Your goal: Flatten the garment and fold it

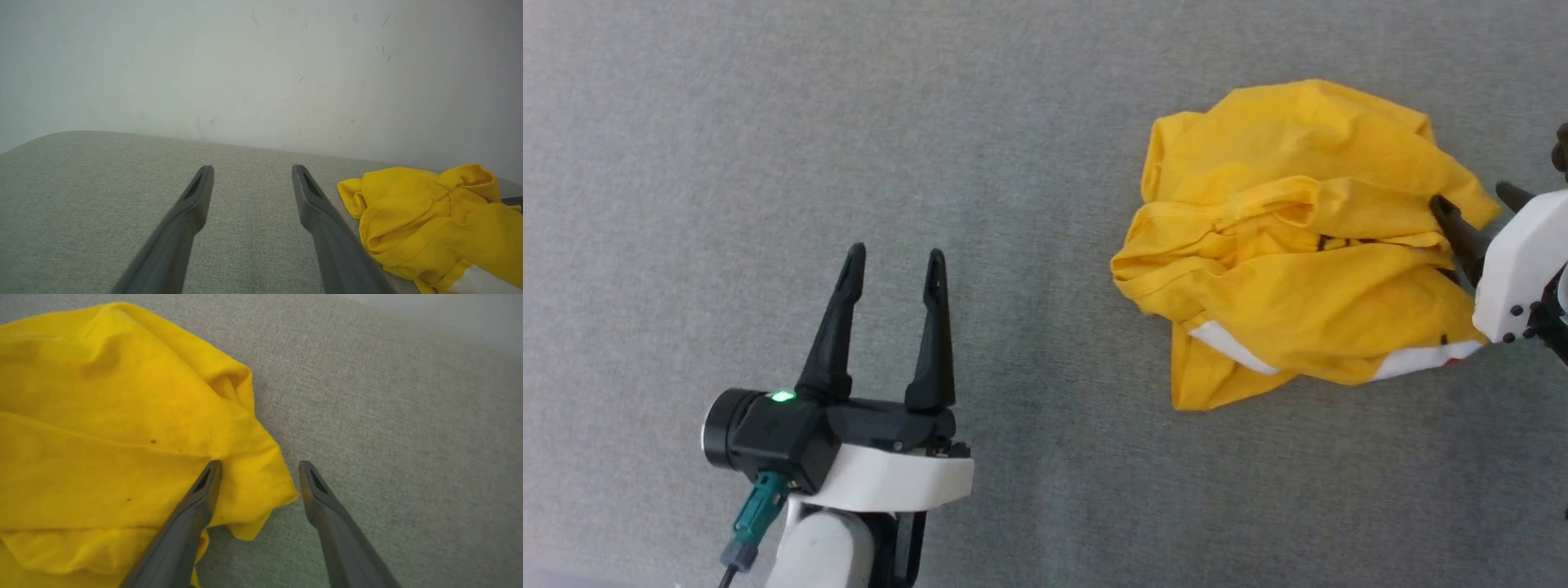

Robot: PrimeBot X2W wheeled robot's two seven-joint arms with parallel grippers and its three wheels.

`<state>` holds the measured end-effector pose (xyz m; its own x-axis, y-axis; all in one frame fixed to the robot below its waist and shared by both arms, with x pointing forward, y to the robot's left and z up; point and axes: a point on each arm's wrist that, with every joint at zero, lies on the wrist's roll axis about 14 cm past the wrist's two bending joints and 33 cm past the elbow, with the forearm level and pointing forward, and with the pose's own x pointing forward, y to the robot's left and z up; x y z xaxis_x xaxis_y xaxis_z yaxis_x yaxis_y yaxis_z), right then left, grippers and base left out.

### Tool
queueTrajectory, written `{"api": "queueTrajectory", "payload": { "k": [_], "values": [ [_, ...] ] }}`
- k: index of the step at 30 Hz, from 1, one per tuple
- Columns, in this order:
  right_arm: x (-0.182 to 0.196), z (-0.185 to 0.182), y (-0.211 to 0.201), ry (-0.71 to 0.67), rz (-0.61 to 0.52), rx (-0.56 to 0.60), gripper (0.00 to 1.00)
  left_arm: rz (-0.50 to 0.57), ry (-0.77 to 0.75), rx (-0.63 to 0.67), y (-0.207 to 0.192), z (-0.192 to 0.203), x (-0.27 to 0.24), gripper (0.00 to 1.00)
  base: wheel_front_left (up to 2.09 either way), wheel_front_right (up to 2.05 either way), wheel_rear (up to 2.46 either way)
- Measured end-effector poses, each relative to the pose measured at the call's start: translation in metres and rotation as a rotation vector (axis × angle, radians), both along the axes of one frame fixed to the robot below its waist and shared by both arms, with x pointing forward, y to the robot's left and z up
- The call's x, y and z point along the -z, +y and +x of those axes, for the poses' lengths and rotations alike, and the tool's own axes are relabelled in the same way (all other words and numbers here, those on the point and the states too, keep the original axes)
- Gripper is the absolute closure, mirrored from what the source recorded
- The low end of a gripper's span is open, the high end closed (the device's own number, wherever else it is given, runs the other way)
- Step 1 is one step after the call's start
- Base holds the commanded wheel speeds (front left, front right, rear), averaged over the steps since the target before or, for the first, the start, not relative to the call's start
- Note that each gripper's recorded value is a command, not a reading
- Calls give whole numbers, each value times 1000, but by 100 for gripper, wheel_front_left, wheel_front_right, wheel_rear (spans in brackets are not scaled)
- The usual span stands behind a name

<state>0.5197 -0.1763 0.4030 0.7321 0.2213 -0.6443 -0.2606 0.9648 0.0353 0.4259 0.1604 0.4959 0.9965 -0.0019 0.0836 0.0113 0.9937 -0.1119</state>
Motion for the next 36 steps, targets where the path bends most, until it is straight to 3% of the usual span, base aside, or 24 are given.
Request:
{"api": "queueTrajectory", "payload": {
  "k": [4, 5, 6, 14, 21, 25, 27, 31, 36],
  "values": [
    [27, -2, 9, 74, -10, -31, 0, -4, 26, -14, 4, 0, 9, 0, 0, 0, 0],
    [29, -1, 11, 78, -5, -37, 58, -4, 33, -15, 5, -1, 11, 0, 0, 0, 0],
    [30, 1, 13, 79, 1, -42, 99, -2, 40, -20, 6, -1, 13, 0, 0, 0, 0],
    [5, 13, 27, -17, 71, -47, 100, 9, 42, -32, 12, -2, 14, 0, 0, 0, 0],
    [-111, 41, 5, -384, 129, 34, 100, 3, -4, -20, 11, -6, -4, 0, 0, 0, 0],
    [-169, 29, -38, -557, 127, 144, 100, -6, -17, -9, 8, -15, -10, 0, 0, 0, 0],
    [-181, 11, -68, -599, 108, 225, 100, -10, -23, -2, 5, -19, -13, 0, 0, 0, 0],
    [-139, -50, -131, -500, 43, 433, 100, -15, -32, 35, -4, -21, -16, 0, 0, 0, 0],
    [-44, -160, -190, -190, -105, 657, 100, -18, -38, 57, -10, -20, -18, 0, 0, 0, 0]
  ]
}}
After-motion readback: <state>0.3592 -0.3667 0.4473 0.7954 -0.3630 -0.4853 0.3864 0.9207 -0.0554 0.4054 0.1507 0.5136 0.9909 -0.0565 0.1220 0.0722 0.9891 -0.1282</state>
